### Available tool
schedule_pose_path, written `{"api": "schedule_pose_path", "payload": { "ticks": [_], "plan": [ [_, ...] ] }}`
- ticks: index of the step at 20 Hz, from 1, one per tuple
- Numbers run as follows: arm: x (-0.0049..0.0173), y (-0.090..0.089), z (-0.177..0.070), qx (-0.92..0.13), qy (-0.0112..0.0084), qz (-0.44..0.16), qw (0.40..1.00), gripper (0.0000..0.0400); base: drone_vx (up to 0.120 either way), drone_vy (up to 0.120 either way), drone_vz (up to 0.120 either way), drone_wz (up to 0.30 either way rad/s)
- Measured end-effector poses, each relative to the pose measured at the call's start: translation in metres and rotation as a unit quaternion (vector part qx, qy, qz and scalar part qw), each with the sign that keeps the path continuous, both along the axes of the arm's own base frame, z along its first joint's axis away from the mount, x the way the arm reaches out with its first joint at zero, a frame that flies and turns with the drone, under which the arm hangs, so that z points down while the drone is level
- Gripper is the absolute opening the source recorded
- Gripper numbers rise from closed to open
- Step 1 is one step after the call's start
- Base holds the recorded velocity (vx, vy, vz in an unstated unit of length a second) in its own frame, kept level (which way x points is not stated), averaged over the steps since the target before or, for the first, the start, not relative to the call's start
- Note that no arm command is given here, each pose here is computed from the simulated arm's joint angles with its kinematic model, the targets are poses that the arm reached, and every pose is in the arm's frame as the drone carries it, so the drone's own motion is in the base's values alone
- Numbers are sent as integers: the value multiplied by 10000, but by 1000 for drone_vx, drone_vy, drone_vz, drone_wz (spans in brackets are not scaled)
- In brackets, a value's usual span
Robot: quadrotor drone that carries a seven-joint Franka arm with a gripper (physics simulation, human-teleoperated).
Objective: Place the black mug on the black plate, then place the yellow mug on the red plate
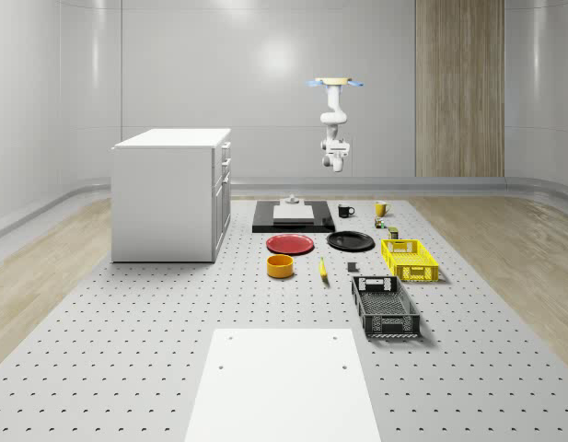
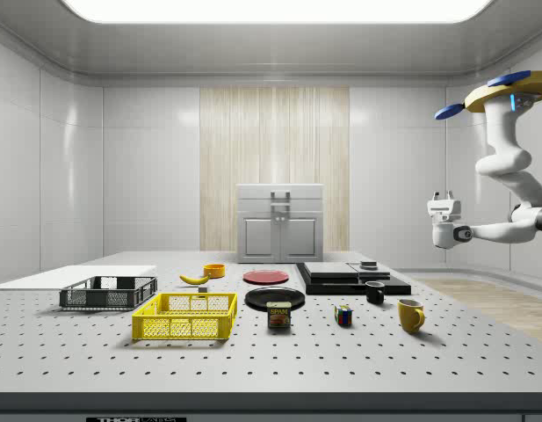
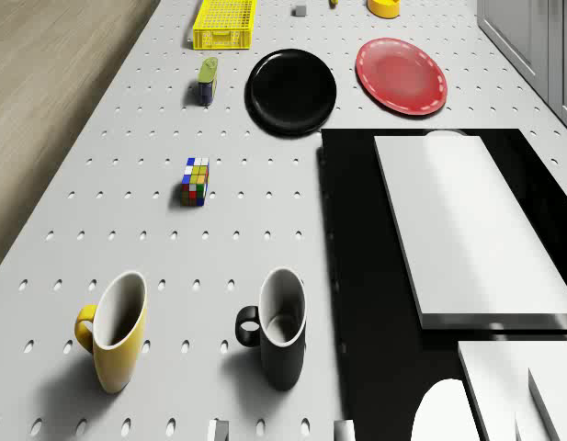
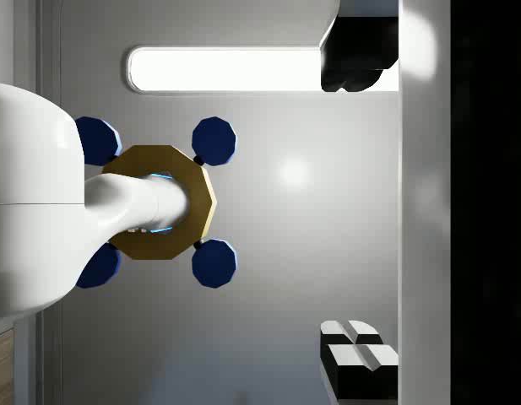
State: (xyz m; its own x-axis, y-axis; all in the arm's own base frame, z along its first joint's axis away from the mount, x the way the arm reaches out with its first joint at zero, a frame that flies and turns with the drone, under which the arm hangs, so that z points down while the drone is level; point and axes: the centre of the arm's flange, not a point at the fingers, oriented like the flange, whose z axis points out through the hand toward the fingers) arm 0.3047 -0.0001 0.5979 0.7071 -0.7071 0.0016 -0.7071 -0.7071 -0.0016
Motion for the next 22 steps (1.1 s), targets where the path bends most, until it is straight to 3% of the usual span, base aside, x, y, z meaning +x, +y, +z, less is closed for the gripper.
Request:
{"api": "schedule_pose_path", "payload": {
  "ticks": [2, 5, 12, 22],
  "plan": [
    [-26, -1, 153, 0, -8, 0, 10000, 400, 0, 0, 0, 0],
    [-37, -1, 365, 0, -20, 0, 10000, 400, 0, 0, 0, 0],
    [-15, 0, 747, 0, -47, 0, 10000, 400, 0, 0, 0, 0],
    [-5, 1, 915, -1, -86, 0, 10000, 400, 120, 0, 0, 0]
  ]
}}
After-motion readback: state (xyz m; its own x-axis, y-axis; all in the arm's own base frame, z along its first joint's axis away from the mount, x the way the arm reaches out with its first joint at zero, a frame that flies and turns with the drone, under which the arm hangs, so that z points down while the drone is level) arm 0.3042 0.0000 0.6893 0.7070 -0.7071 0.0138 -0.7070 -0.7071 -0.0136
